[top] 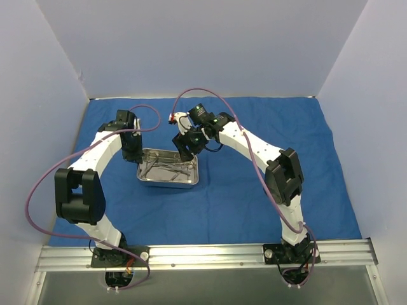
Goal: Open and lay out the surgical kit
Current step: Place the container in the surgical kit.
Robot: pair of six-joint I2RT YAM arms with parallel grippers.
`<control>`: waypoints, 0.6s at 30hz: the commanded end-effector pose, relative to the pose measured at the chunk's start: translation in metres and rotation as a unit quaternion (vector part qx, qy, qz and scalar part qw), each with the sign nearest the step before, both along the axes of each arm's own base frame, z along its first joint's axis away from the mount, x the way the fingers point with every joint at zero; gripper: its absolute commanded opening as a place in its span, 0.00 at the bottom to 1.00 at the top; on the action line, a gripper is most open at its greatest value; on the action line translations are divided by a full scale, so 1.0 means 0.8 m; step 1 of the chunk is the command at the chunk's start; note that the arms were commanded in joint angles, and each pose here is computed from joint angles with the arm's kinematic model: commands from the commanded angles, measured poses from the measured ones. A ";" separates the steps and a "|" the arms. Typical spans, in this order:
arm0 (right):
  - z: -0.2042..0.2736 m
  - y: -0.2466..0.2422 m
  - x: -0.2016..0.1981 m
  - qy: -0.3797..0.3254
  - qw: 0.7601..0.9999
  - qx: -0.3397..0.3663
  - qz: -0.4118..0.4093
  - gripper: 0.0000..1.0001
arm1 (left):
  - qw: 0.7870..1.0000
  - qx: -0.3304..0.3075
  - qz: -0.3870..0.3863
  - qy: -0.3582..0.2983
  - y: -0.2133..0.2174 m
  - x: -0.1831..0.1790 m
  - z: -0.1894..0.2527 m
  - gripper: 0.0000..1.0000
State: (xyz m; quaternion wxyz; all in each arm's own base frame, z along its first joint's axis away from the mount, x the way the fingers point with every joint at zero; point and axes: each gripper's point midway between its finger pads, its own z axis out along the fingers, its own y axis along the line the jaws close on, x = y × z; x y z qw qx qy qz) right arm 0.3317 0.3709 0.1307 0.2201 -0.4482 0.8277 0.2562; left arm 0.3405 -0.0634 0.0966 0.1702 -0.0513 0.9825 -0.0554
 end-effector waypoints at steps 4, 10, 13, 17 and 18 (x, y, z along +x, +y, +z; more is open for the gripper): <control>0.050 -0.021 0.040 -0.024 0.995 0.027 -0.091 0.58 | 0.993 -0.024 0.028 -0.111 0.026 0.077 0.035 0.02; 0.054 -0.072 0.043 -0.034 0.988 0.018 -0.152 0.58 | 0.987 -0.028 0.035 -0.157 0.084 0.120 0.043 0.02; 0.060 -0.083 0.037 -0.040 0.985 0.026 -0.166 0.58 | 0.985 -0.014 0.023 -0.171 0.108 0.140 0.051 0.02; 0.050 -0.099 0.023 -0.037 0.984 0.017 -0.172 0.58 | 0.985 0.004 -0.021 -0.170 0.127 0.159 0.044 0.02; 0.050 -0.101 0.022 -0.038 0.984 0.019 -0.173 0.58 | 0.986 0.011 -0.035 -0.164 0.131 0.161 0.038 0.02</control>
